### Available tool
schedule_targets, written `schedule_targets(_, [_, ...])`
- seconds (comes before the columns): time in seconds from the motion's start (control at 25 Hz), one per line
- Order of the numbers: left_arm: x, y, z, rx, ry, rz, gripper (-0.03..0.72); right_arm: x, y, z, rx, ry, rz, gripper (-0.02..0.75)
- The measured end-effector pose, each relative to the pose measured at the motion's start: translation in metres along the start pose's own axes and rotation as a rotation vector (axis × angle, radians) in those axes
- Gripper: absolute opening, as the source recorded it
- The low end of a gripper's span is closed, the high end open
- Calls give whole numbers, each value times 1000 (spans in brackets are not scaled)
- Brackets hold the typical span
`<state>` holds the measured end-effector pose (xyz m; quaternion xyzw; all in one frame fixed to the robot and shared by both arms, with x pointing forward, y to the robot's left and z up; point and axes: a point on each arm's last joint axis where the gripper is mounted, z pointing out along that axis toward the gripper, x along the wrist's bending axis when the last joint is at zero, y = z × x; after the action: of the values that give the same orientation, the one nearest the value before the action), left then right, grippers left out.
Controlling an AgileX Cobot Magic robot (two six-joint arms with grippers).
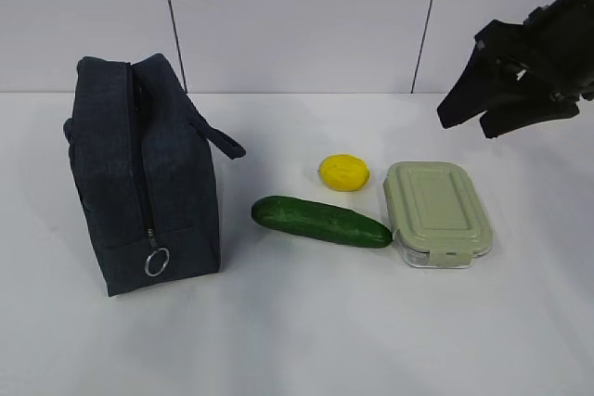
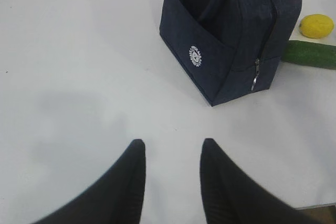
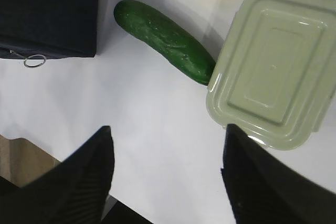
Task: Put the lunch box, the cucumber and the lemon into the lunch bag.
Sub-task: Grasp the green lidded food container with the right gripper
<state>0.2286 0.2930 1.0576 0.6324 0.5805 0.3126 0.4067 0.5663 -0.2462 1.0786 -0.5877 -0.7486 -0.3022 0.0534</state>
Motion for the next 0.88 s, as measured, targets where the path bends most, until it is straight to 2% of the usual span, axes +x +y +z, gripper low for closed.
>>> schedule_targets(0.64, [0, 0, 0, 0, 0, 0, 240, -74, -4, -12, -21, -58, 134, 507])
schedule_targets(0.88, [0, 0, 0, 0, 0, 0, 240, -98, -1, 4, -49, 45, 129, 507])
